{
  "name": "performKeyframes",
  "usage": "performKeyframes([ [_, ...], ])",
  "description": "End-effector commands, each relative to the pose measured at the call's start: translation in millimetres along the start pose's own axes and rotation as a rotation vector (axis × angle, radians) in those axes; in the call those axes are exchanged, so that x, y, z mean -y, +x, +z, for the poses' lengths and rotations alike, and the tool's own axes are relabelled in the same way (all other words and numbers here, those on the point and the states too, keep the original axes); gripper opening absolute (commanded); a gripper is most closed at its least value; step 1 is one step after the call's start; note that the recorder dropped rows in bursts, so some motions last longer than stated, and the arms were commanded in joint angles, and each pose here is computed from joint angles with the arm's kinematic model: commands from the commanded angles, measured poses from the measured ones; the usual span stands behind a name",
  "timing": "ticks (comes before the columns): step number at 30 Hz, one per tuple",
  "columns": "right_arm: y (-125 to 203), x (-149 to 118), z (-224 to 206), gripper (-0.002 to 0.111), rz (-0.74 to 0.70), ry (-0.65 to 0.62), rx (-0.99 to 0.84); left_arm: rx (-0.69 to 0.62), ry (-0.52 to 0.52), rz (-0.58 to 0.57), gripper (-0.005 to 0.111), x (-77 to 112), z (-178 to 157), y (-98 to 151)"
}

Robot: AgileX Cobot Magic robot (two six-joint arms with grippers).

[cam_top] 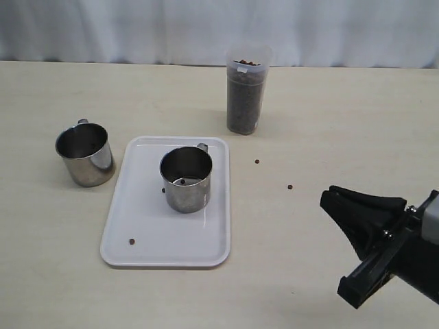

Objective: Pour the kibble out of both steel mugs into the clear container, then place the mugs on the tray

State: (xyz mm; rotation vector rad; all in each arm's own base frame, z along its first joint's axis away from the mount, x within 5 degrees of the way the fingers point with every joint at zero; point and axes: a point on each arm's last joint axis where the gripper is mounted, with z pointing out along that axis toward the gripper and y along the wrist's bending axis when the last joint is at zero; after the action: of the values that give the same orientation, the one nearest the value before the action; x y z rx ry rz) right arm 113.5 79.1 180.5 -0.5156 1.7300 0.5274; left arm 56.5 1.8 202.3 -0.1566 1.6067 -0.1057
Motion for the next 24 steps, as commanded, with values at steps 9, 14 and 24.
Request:
performKeyframes([
  [9,-9.7,-0.7,-41.8,0.005,-0.08,0.058,0.059,0.008,0.002,-0.002,0.097,0.0,-0.1,0.1],
  [14,-12.0,0.5,-65.9,0.005,-0.075,0.104,0.145,0.008,0.002,-0.002,0.097,0.0,-0.1,0.1],
  [24,-6.3,2.1,-85.4,0.005,-0.027,0.139,0.194,0.008,0.002,-0.002,0.097,0.0,-0.1,0.1],
])
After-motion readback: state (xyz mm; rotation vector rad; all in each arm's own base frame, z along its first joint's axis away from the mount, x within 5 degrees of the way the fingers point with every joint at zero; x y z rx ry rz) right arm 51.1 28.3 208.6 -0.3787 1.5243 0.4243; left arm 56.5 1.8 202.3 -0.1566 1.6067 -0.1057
